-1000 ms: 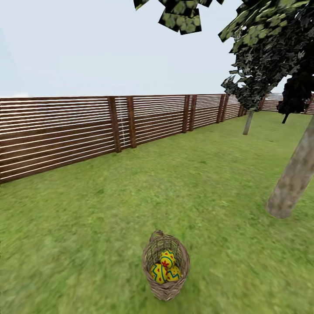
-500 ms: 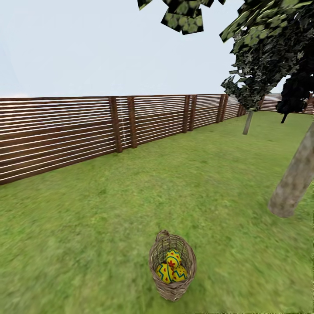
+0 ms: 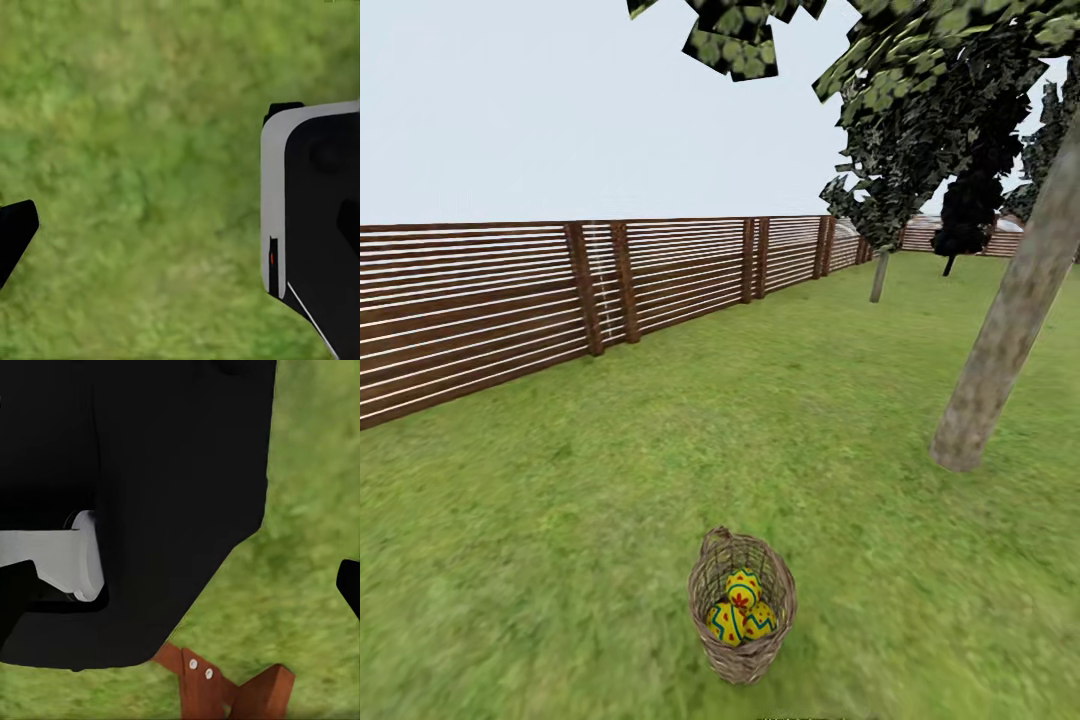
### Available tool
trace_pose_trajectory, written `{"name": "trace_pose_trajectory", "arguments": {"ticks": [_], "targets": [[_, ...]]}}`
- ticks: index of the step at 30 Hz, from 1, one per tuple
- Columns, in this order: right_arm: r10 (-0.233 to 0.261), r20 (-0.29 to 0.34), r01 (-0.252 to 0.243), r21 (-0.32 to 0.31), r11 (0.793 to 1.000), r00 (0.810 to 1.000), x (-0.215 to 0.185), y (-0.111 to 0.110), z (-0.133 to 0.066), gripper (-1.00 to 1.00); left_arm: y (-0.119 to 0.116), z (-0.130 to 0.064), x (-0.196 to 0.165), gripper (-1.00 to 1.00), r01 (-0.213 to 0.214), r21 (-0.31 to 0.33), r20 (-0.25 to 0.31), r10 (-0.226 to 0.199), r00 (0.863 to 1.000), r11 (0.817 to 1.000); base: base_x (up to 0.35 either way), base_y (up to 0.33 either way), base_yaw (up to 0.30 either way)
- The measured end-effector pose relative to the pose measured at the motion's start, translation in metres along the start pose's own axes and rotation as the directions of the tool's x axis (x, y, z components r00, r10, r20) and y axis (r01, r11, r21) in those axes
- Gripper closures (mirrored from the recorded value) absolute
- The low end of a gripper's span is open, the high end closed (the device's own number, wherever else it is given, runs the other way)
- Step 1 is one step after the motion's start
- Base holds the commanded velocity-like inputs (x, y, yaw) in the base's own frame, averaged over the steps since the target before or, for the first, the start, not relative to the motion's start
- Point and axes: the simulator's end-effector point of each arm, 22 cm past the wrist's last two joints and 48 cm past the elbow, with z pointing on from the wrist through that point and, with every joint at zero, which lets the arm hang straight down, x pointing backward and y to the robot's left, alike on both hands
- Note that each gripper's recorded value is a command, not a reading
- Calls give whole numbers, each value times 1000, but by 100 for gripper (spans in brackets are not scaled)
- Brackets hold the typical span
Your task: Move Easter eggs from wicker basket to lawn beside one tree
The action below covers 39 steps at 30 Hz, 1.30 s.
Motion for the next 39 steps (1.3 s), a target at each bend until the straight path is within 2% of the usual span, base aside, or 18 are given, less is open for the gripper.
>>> {"name": "trace_pose_trajectory", "arguments": {"ticks": [10, 32, 39], "targets": [[0, 0, 0, 0, 1000, 1000, 0, 0, 0, -100, 0, 0, 0, -100, -3, 1, 0, 3, 1000, 1000, 0, 201, -194], [0, 1, 0, 0, 1000, 1000, -1, 0, 0, -100, 0, 0, 0, -100, -5, 1, 0, 5, 1000, 1000, 2, 212, -8], [0, 4, 0, 0, 1000, 1000, -2, 0, 0, -100, 0, 0, 0, -100, -8, 2, 0, 8, 1000, 1000, 107, 216, 0]]}}
